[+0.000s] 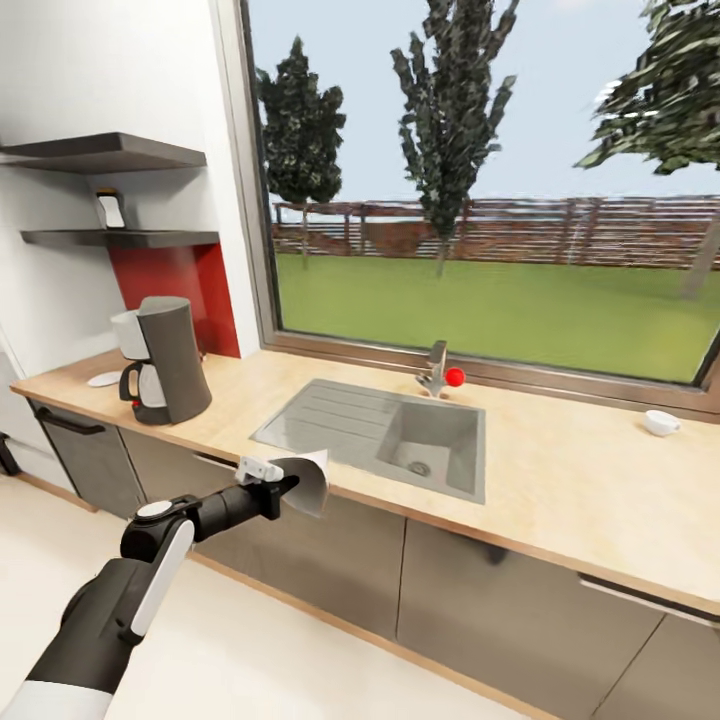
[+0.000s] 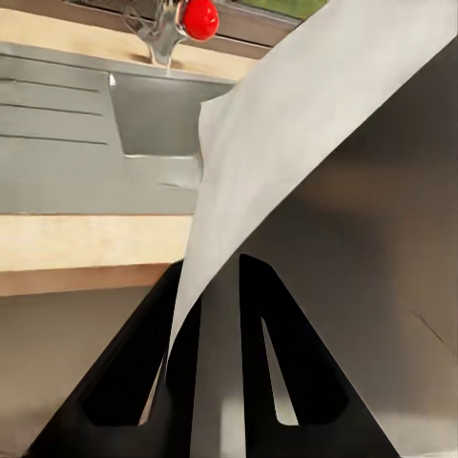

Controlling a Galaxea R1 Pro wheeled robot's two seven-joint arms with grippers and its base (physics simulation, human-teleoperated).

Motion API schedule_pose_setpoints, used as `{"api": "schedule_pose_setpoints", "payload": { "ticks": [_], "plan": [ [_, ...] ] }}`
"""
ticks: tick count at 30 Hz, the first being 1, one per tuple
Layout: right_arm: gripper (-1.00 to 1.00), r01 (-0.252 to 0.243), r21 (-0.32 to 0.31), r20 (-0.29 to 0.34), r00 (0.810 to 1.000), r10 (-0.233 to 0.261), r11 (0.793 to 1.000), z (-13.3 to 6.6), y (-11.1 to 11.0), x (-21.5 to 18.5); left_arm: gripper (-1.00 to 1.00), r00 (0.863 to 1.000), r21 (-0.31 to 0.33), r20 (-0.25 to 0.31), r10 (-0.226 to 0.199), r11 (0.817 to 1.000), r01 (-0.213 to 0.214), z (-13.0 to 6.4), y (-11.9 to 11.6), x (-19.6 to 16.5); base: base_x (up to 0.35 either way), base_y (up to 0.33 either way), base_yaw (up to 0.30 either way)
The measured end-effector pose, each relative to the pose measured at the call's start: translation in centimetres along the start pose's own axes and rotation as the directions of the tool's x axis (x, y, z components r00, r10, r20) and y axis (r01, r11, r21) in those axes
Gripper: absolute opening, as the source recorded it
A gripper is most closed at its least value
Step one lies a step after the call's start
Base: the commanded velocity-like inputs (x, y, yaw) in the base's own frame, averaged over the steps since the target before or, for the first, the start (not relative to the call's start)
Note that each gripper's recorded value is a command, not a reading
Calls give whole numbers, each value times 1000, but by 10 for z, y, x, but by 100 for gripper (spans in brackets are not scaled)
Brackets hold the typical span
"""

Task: Set up a coffee station on the kitchen countertop: keep the coffee maker on the countertop, move the bottle of coffee from the kitchen shelf to the counter next to the coffee maker, place a paper coffee filter on top of the coffee maker, put the saucer next to the coffee maker with the coffee cup on the saucer, and place the electric kettle next to the coffee maker.

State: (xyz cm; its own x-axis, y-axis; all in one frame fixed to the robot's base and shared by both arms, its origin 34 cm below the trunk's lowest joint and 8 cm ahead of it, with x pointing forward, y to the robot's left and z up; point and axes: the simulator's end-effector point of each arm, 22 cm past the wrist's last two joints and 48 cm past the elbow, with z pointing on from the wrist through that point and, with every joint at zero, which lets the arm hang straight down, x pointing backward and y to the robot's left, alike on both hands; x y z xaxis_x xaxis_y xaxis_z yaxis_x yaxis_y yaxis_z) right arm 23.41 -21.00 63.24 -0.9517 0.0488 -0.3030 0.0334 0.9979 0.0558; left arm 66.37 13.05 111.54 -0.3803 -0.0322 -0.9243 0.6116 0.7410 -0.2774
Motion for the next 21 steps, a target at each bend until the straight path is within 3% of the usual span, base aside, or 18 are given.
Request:
{"api": "schedule_pose_setpoints", "payload": {
  "ticks": [21],
  "plan": [
    [100, 0, 0, -12, 1000, 0, 1000, 0, 0, 5, -100, 1000, -13, 2, -16, 1000, 16, 0, 8, 3, 6, 0, 261]
  ]
}}
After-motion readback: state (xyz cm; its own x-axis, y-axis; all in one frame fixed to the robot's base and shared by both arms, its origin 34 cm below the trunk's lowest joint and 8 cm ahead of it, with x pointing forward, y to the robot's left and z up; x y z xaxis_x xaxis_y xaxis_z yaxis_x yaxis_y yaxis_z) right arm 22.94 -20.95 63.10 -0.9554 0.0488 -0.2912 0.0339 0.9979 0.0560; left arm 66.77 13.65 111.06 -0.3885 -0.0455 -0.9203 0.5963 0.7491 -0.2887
